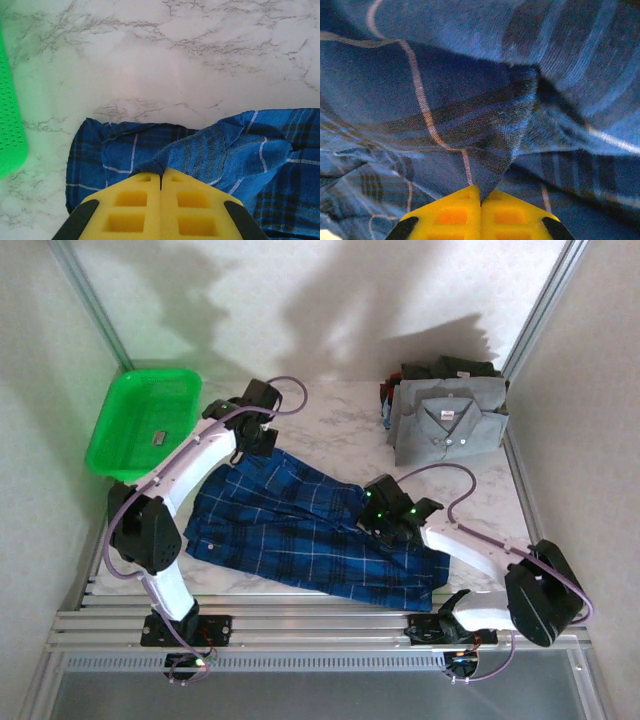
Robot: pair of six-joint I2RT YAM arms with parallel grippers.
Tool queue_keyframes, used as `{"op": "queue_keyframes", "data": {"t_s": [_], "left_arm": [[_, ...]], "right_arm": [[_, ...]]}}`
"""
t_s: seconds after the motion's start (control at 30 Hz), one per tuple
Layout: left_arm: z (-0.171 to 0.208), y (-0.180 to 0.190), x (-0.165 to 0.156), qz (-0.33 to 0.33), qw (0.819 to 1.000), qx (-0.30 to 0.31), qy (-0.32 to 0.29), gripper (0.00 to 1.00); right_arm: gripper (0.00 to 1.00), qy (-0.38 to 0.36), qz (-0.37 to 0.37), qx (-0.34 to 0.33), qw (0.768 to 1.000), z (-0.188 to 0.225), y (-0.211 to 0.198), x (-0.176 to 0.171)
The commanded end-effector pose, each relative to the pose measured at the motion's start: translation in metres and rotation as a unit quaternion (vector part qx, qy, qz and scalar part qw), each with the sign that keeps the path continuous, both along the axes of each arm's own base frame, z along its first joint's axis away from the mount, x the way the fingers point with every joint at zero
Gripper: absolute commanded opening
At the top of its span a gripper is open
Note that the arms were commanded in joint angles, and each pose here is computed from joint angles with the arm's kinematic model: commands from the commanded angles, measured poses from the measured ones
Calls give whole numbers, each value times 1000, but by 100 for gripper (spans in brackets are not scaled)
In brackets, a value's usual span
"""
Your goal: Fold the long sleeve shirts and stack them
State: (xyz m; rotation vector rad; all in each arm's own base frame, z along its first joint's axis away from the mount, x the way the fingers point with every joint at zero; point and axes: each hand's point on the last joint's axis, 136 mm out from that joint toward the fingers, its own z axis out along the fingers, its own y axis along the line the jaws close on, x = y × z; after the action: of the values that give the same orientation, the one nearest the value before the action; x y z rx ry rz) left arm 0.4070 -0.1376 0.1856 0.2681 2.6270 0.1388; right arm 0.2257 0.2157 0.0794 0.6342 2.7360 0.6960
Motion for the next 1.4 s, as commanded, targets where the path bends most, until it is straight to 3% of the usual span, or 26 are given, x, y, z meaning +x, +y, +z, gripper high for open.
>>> {"op": "queue_keyframes", "data": {"t_s": [0.0, 0.47, 0.73, 1.0, 1.07, 1.23, 1.37], "left_arm": [[13, 2, -1, -5, 1000, -3, -18, 0], [1, -2, -1, -12, 1000, -6, -4, 0], [-3, -6, 3, -17, 1000, -2, 2, 0], [-8, -9, 5, -20, 1000, 0, 7, 0], [-11, -9, 5, -20, 1000, 2, 10, 0], [-13, -13, 4, -22, 1000, 2, 11, 0], [-19, -15, 0, -23, 1000, 1, 19, 0]], "right_arm": [[0, 29, -21, -11, 999, -7, -6, -24], [0, 107, -65, 30, 992, -15, 45, -70], [0, 157, -130, 3, 979, -36, 42, -107], [1, 170, -178, 29, 969, -40, 65, -123], [6, 173, -174, 37, 969, -36, 74, -126], [53, 177, -157, 38, 971, -13, 76, -134], [66, 115, -133, -4, 984, 31, 39, -123]]}}
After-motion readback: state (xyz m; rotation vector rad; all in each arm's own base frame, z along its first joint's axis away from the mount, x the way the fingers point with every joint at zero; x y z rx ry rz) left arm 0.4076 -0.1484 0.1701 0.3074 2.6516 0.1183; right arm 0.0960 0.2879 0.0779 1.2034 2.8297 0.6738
